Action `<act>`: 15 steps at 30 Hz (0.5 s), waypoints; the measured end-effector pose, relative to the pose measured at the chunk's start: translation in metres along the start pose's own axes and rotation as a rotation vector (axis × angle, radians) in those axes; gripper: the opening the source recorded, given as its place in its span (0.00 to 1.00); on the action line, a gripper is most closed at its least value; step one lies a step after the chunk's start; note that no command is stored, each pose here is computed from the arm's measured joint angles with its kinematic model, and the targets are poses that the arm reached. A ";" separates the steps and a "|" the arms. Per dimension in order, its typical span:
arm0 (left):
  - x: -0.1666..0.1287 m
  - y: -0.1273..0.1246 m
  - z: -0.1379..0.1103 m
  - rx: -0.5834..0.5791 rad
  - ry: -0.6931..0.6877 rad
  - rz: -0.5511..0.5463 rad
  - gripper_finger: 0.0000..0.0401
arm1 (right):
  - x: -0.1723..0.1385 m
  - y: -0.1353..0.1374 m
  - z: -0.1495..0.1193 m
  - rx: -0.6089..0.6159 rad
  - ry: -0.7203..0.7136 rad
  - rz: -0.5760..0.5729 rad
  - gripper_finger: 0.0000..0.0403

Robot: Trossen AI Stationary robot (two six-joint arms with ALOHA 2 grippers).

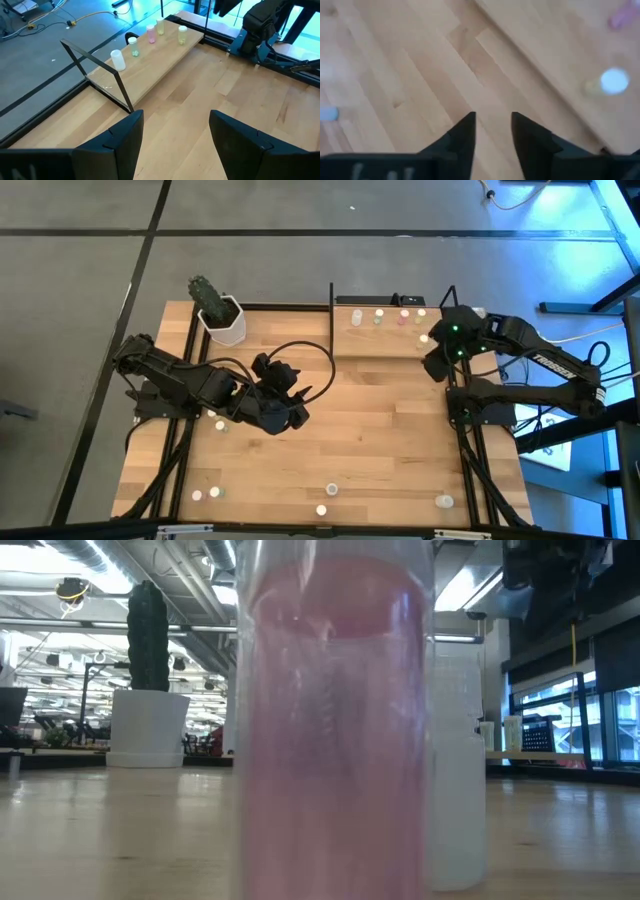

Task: Pick and place medicine bottles onto shelf by color
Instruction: Put the top yellow pill bottle on the shelf aligned with the other yellow pill bottle

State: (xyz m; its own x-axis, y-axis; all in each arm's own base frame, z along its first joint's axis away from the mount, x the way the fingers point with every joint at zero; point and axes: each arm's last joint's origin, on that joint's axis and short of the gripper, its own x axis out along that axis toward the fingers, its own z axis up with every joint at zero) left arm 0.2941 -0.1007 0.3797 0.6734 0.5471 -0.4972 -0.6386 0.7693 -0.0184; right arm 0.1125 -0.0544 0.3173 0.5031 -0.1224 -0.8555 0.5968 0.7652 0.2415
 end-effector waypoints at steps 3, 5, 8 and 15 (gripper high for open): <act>0.000 0.001 -0.001 0.015 0.006 0.012 0.55 | 0.012 -0.003 -0.005 0.121 0.033 -0.030 0.17; 0.001 0.003 -0.001 0.025 0.011 0.025 0.55 | 0.019 -0.006 -0.007 0.190 0.039 -0.061 0.08; 0.003 0.006 -0.002 0.040 0.023 0.045 0.55 | 0.028 -0.007 -0.007 0.236 0.022 -0.073 0.02; 0.009 0.014 -0.001 0.063 0.052 0.085 0.55 | 0.043 -0.009 0.005 0.355 0.005 -0.176 0.01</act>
State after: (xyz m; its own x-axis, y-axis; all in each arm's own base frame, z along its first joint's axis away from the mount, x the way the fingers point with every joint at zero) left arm 0.2909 -0.0857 0.3741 0.5970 0.5944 -0.5388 -0.6666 0.7412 0.0791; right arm 0.1322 -0.0694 0.2808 0.3712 -0.2286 -0.9000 0.8532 0.4665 0.2334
